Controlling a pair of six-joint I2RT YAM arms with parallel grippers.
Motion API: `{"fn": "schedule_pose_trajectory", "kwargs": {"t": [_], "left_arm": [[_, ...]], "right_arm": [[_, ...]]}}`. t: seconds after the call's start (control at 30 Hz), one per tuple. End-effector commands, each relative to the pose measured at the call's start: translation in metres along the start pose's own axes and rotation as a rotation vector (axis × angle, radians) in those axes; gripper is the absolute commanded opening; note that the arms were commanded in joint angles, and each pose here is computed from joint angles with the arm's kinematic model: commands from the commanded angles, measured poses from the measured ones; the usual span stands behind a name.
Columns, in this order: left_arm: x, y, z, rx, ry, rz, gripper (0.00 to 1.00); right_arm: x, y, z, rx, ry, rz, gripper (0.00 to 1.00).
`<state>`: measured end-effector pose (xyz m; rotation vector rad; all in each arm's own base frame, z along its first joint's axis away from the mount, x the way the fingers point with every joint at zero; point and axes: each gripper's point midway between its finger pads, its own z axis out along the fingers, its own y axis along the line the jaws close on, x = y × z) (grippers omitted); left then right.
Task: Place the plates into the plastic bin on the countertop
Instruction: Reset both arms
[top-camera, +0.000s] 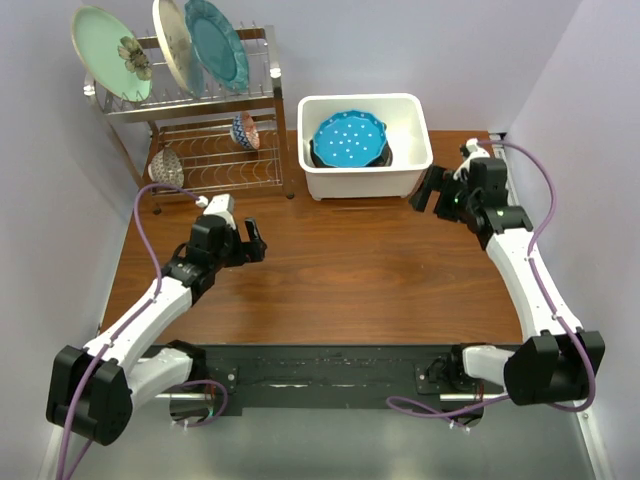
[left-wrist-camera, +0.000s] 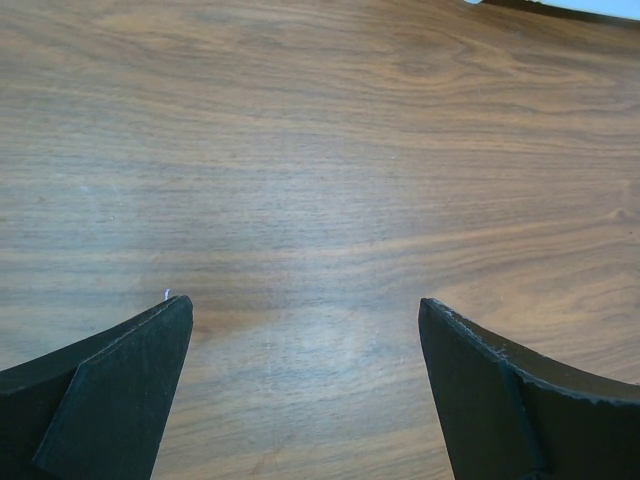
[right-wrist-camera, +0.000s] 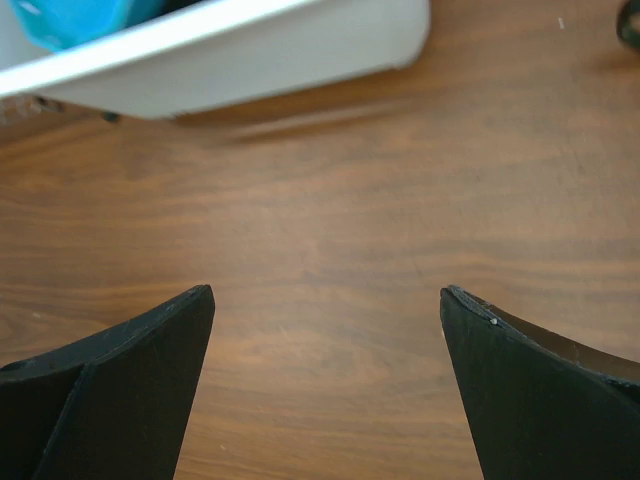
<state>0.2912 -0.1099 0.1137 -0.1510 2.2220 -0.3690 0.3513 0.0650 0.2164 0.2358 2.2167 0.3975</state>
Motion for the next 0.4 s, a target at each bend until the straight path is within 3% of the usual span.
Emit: {"fn": "schedule_pose_trajectory", "kwargs": {"t": [0.0, 0.27, 0.37], "left_arm": [[-0.028, -0.006, -0.002, -0.018, -0.079, 0.020, 1.00], [-0.030, -0.008, -0.001, -0.010, -0.092, 0.030, 1.00], [-0.031, -0.007, -0.002, -0.013, -0.112, 0.031, 1.00]], "right_arm": [[0.025, -0.027, 0.002, 0.084, -0.008, -0.030, 0.99], [0.097, -0.076, 0.015, 0.228, 0.023, 0.030, 0.99], [0.100, -0.084, 0.014, 0.246, -0.033, 0.029, 0.99]]}}
